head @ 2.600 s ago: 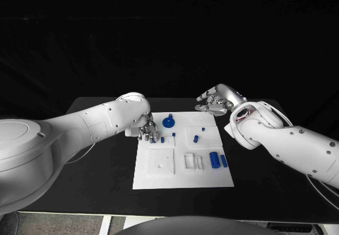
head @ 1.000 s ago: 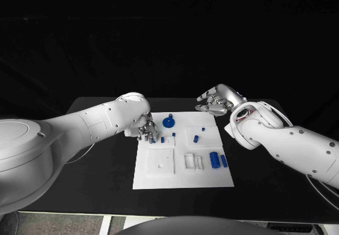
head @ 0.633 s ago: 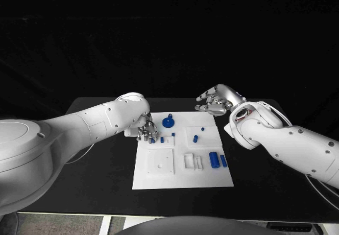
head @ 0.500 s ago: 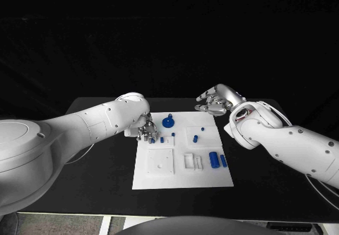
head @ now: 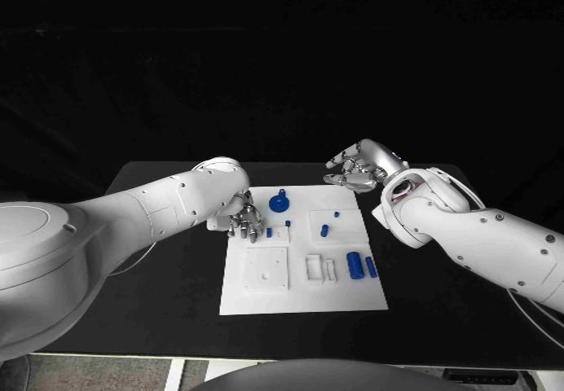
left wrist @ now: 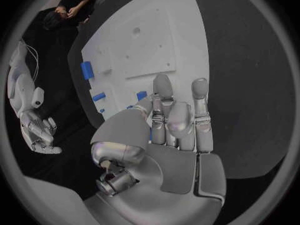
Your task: Assemble the parts on the task board
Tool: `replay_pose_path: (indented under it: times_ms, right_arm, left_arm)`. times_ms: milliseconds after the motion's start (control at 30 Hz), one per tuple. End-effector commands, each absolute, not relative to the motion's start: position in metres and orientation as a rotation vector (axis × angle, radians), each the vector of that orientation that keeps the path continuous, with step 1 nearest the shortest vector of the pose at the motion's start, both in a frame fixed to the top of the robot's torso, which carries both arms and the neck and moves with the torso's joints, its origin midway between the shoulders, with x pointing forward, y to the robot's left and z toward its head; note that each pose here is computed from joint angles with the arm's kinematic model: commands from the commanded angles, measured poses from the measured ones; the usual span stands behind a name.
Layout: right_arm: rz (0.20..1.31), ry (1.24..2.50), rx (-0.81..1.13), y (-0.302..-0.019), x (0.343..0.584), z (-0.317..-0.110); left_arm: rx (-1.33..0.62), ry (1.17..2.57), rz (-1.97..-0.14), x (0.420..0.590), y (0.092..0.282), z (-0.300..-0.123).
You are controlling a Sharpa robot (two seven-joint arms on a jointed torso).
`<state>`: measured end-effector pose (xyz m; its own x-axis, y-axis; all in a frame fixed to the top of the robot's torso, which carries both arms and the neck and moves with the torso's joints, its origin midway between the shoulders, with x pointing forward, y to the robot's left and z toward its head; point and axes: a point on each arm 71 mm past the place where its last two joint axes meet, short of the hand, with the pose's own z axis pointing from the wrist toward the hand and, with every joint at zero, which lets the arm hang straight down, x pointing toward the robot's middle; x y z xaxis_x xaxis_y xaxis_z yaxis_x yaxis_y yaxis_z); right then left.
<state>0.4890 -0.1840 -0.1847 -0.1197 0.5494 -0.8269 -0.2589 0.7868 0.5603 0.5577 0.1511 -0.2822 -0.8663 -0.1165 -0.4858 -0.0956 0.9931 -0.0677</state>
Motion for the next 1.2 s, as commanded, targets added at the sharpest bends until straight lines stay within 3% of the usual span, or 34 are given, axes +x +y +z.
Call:
replay_pose_path:
  times_ms: [33,900,1200]
  right_arm:
    - [0.698,1.550,0.225,-0.183,0.489,-0.185]
    - [0.696,1.549,0.226,-0.184,0.489,-0.185]
    - [0.694,1.549,0.227,-0.185,0.489,-0.185]
  left_arm:
    - [-0.144,2.641,-0.036,0.555,0.152,-0.286]
    - [-0.202,2.608,-0.055,0.557,0.163,-0.284]
    - [-0.253,2.583,-0.072,0.562,0.172,-0.276]
